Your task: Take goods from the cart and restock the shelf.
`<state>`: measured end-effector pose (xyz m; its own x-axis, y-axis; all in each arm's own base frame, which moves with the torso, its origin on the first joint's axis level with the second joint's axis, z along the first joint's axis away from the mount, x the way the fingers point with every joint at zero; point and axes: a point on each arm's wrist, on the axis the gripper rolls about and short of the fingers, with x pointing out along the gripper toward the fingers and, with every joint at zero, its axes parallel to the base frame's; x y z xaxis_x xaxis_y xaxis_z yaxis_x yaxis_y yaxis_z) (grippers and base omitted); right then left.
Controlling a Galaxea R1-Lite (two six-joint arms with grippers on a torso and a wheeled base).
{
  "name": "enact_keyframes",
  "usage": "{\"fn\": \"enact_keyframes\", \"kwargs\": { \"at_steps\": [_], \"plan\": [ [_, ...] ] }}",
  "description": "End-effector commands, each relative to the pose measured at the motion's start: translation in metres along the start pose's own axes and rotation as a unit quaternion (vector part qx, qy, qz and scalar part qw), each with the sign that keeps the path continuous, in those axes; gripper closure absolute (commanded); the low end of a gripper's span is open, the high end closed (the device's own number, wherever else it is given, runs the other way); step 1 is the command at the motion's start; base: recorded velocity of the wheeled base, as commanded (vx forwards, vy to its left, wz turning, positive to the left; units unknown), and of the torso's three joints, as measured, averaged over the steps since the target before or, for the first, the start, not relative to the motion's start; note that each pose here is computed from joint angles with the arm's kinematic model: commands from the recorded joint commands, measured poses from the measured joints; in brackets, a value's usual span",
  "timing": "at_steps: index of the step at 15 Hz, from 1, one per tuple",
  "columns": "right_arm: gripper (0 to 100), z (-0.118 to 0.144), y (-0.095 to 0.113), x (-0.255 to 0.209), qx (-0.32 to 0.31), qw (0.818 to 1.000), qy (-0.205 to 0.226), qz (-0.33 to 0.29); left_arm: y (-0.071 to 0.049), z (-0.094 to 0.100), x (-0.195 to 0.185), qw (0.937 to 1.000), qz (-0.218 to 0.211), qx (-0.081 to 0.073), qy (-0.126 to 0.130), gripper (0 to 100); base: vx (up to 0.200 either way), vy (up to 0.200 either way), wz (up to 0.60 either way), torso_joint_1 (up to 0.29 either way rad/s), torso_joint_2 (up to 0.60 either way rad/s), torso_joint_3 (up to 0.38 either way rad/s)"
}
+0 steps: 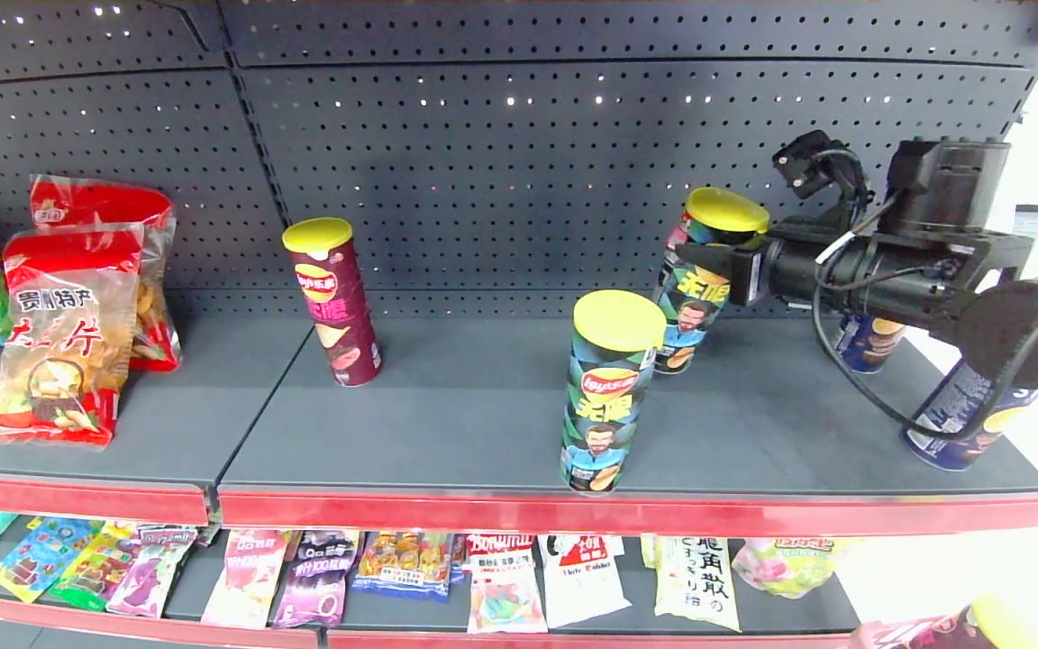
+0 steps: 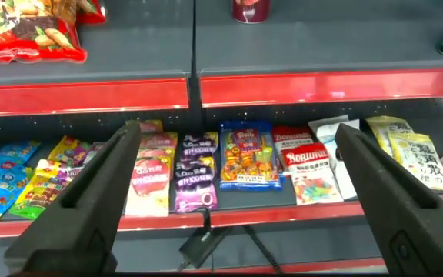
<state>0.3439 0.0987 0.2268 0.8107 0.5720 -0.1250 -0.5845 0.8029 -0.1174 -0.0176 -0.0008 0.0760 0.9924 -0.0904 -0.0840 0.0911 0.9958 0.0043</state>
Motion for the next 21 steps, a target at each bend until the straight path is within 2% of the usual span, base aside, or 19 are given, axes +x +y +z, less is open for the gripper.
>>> {"fn": "enact_keyframes", "kwargs": {
  "at_steps": [1,4,13,21],
  "plan": [
    [100,-0.012,-0.005,0.022,0.004,1.000,0.011,0.006,0.000,0.000,0.000,1.0000,-0.001,0.000,0.000,0,0.000,0.000,0.00,0.000,0.00,0.000],
    [100,-0.012,-0.010,0.037,0.001,1.000,0.005,0.006,0.000,0.000,0.000,1.0000,-0.001,-0.001,0.000,0,0.000,0.000,0.00,0.000,0.00,0.000],
    [100,-0.019,0.013,0.056,0.002,0.999,0.014,0.043,0.000,0.000,0.000,1.0000,-0.001,-0.001,-0.001,0,0.000,0.000,0.00,0.000,0.00,0.000],
    [100,-0.024,0.019,0.057,0.004,0.999,0.021,0.050,0.000,0.000,0.000,1.0000,-0.001,0.000,-0.004,0,0.000,0.000,0.00,0.000,0.00,0.000]
  ]
}}
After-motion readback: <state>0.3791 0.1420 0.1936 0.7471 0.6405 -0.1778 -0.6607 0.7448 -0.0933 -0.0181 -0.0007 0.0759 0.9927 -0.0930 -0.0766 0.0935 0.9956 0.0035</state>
